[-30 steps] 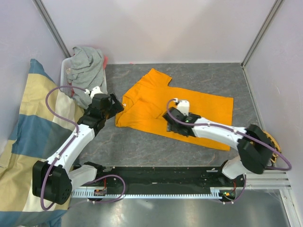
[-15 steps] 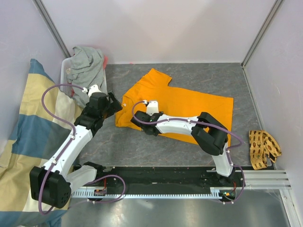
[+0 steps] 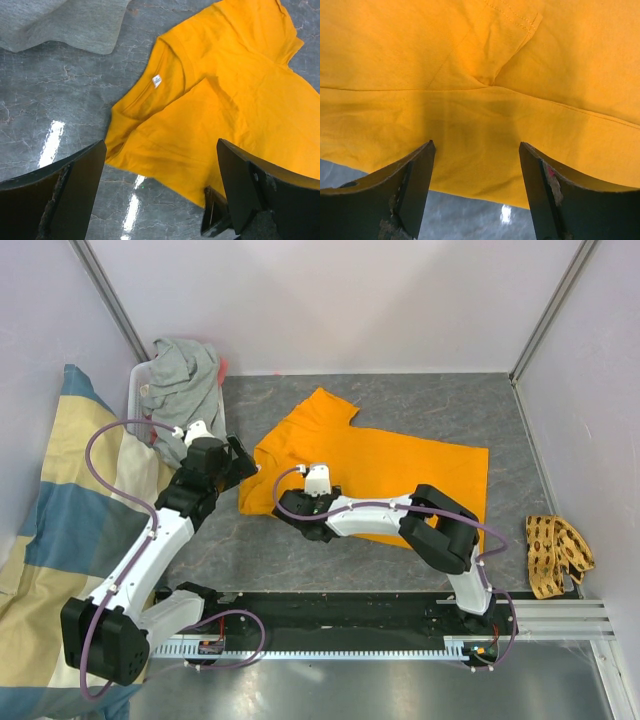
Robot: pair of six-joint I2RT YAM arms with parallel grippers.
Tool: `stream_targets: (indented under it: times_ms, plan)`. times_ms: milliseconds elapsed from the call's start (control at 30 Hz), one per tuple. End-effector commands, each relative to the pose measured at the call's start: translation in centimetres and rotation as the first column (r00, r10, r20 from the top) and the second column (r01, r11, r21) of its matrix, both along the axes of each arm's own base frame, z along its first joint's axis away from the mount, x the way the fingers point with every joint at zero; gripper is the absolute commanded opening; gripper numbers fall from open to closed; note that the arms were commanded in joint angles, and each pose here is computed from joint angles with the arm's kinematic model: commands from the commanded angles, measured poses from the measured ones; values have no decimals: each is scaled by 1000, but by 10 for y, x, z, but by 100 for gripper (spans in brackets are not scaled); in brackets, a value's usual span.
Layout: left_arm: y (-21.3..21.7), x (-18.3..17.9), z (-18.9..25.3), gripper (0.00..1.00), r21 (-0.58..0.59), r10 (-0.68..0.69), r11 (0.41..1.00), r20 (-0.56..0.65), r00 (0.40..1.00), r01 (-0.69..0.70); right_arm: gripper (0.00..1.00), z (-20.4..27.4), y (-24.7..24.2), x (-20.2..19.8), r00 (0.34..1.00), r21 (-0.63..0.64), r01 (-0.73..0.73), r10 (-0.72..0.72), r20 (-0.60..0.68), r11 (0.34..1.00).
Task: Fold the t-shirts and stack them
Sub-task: Fold the tshirt
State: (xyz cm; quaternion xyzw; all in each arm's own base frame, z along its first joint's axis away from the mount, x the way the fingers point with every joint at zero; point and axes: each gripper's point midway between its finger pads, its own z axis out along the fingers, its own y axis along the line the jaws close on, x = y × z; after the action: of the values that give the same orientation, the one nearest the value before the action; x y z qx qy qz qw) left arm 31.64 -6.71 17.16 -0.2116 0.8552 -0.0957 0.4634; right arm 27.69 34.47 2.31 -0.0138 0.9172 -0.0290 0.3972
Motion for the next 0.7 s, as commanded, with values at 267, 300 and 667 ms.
stream_targets:
  times_ms: [267,300,667]
  plan:
    - [11,-4,7,100,44,20,999,25,999,-21,78,-48,-28,-146,931,-154,-272,220,-290,950]
    - [11,-4,7,100,43,21,999,24,999,-22,78,-44,-28,-152,932,-140,-268,219,-289,953]
    - [11,-2,9,100,48,16,999,34,999,-18,79,24,-30,-148,973,-72,-217,210,-99,973]
